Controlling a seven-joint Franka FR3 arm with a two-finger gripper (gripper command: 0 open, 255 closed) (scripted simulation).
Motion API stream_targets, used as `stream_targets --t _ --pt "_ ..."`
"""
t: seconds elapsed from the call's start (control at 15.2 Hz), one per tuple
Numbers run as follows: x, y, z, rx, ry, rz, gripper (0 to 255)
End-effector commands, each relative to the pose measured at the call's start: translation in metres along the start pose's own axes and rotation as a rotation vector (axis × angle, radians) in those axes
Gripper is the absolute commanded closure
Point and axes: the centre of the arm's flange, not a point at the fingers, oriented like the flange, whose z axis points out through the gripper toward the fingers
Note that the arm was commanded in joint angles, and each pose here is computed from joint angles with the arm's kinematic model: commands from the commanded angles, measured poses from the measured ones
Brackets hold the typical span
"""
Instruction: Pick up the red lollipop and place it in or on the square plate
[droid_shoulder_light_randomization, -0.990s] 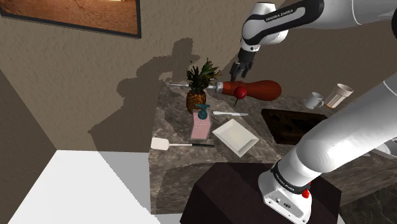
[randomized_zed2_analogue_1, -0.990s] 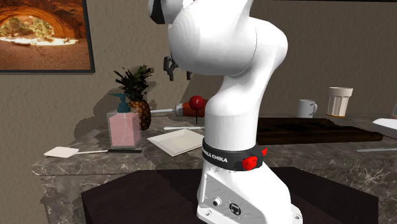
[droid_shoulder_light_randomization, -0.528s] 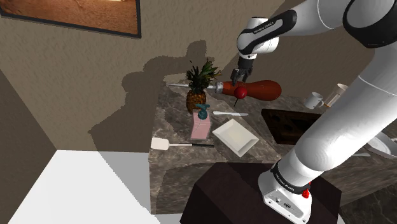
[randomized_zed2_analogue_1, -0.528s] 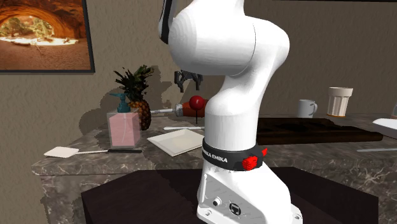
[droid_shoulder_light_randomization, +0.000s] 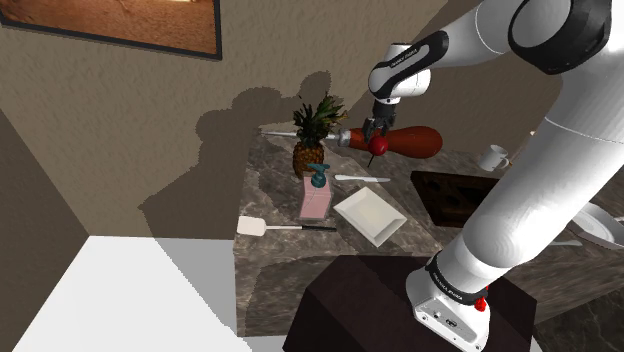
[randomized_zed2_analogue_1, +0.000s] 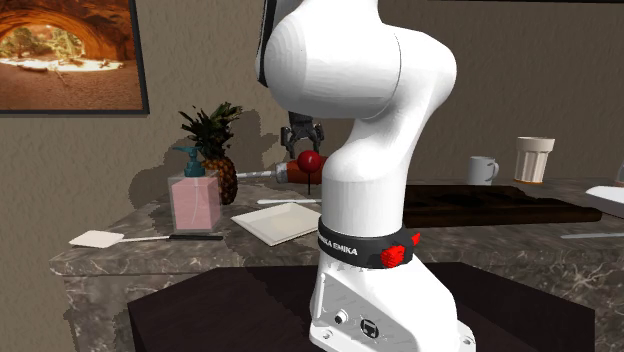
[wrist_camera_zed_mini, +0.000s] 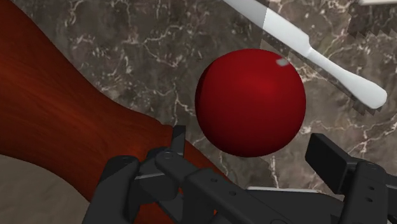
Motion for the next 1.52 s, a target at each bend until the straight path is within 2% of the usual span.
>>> stream_targets --t 0.0,0.53,0.59,1.19,1.45 --pt "0.0 0.0 0.013 0.0 0.0 0.0 0" --pt "0.0 0.0 0.012 0.0 0.0 0.0 0" --pt "0.0 0.0 0.012 0.0 0.0 0.0 255" --pt "0.0 0.0 0.013 0.0 0.0 0.0 255" --pt "-0.001 0.001 -0.008 0.0 0.0 0.0 255"
